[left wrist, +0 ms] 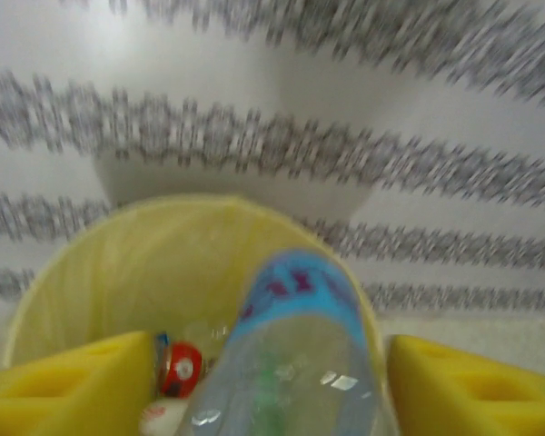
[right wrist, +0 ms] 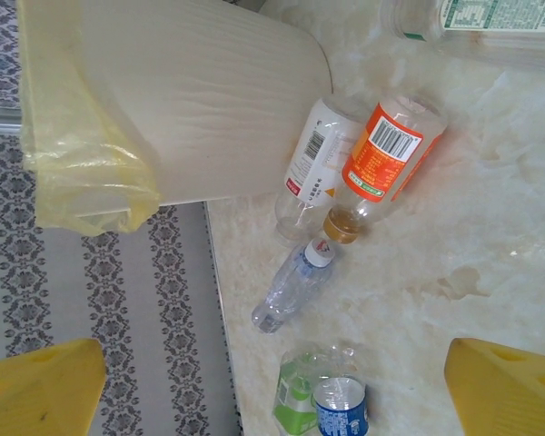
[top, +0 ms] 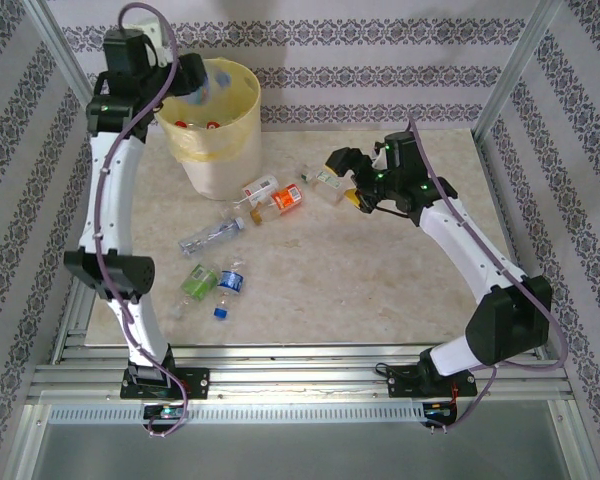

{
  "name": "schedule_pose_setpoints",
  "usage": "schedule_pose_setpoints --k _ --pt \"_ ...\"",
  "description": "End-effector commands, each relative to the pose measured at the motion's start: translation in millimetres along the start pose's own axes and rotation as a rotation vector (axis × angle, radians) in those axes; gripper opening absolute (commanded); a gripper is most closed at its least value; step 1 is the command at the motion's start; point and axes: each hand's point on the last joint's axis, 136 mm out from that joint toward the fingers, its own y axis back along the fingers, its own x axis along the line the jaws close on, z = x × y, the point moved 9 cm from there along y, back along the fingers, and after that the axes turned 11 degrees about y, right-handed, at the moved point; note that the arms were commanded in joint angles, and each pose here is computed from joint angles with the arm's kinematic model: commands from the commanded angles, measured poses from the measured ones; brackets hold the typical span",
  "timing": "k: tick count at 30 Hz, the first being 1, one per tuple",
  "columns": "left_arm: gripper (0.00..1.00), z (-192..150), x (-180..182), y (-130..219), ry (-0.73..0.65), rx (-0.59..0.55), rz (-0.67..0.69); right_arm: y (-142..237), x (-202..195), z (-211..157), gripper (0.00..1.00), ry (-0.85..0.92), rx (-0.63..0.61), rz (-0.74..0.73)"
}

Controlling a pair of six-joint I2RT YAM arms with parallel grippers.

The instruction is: Throw the plastic bottles in the bin

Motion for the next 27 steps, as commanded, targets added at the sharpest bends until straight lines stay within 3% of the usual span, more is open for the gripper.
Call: schedule_pose_setpoints --k 1,5,10,14,19,27 --pt "1.00 16 -9 36 0.071 -0.029 -0.028 0 1 -10 0.96 0.052 0.050 -0.008" --pt "1.00 30 -22 78 0.097 -0.097 -0.065 -27 1 -36 0.96 0.106 0.215 -0.067" --pt "1.00 23 -28 120 0.104 -0.071 -0.084 -82 4 -76 0.96 0.123 0.438 -0.075" --pt "1.00 13 -34 157 0.094 -0.111 -0.167 -129 15 -108 0.96 0.167 0.587 -0.095" --pt "1.00 -3 -31 202 0.080 -0.186 -0.175 -175 30 -135 0.95 0.220 0.701 -0.136" --pt "1.00 -28 -24 234 0.065 -0.134 -0.136 -219 31 -174 0.91 0.213 0.810 -0.193"
